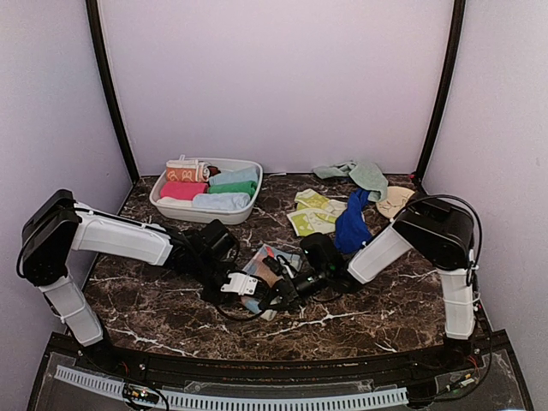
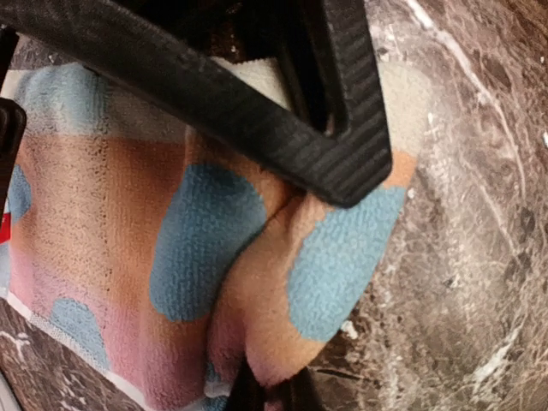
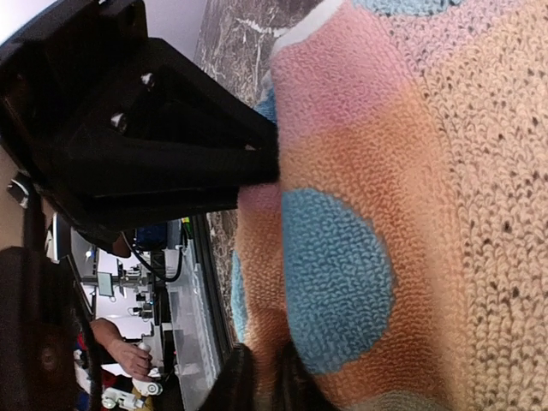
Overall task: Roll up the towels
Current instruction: Roll the towel at the center of the board.
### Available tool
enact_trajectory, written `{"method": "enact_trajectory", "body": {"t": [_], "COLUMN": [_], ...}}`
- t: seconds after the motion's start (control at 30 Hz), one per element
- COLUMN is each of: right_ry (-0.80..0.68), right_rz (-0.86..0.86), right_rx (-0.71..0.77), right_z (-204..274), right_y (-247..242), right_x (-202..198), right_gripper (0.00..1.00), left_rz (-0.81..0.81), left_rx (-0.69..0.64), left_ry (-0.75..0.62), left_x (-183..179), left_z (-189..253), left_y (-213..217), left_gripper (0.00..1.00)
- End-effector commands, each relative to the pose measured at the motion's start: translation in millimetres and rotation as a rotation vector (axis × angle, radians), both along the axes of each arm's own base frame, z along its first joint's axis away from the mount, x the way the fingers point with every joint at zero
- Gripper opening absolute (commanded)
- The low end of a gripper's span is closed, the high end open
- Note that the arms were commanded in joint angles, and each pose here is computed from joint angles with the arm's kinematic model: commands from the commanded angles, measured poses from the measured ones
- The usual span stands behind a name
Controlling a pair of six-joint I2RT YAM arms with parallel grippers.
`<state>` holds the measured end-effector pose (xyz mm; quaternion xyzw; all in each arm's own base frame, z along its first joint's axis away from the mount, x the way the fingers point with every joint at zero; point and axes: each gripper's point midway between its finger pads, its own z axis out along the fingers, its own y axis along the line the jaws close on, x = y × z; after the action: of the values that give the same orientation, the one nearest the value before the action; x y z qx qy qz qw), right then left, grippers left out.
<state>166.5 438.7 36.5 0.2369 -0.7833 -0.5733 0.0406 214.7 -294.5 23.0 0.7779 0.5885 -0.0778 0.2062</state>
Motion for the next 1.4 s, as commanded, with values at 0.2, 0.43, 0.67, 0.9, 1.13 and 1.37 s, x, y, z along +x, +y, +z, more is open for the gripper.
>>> {"method": "enact_trajectory", "body": {"t": [0.2, 0.43, 0.67, 0.9, 1.13, 1.37], "right_ry": [-0.54, -1.081, -1.077, -1.667, -2.093, -2.226], "right_rz": [-0.236, -0.514, -0.711, -0.162, 0.279, 0.472], "right_rx": [-0.242, -0.453, -0.197, -0.352, -0.348, -0.321], "right_z": [13.8, 73.5, 122.9, 104.2, 79.9, 44.2], "right_y": [-51.8, -112.8, -150.3, -86.7, -13.2, 20.9], "right_x": [54.1, 86.5, 80.1, -8.9, -75.9, -80.0], "right_gripper": [0.55, 1.0, 1.0, 0.98, 0.86, 0.67], "left_rz": [0.072, 0.085, 0.124, 0.146, 0.169, 0.171], "left_rx": [0.078, 0.127, 0.213, 0.236, 0.257, 0.254], "left_ry": [0.349, 0.6, 0.733, 0.88, 0.982, 1.033], "left_x": [-32.9, -72.8, -83.2, -84.3, -81.7, -80.0], "left_z": [18.4, 35.9, 21.6, 22.0, 19.6, 20.8], "left_y": [21.6, 38.5, 41.2, 27.0, 23.1, 21.4], "left_gripper": [0.0, 0.0, 0.0, 0.0, 0.0, 0.0]}}
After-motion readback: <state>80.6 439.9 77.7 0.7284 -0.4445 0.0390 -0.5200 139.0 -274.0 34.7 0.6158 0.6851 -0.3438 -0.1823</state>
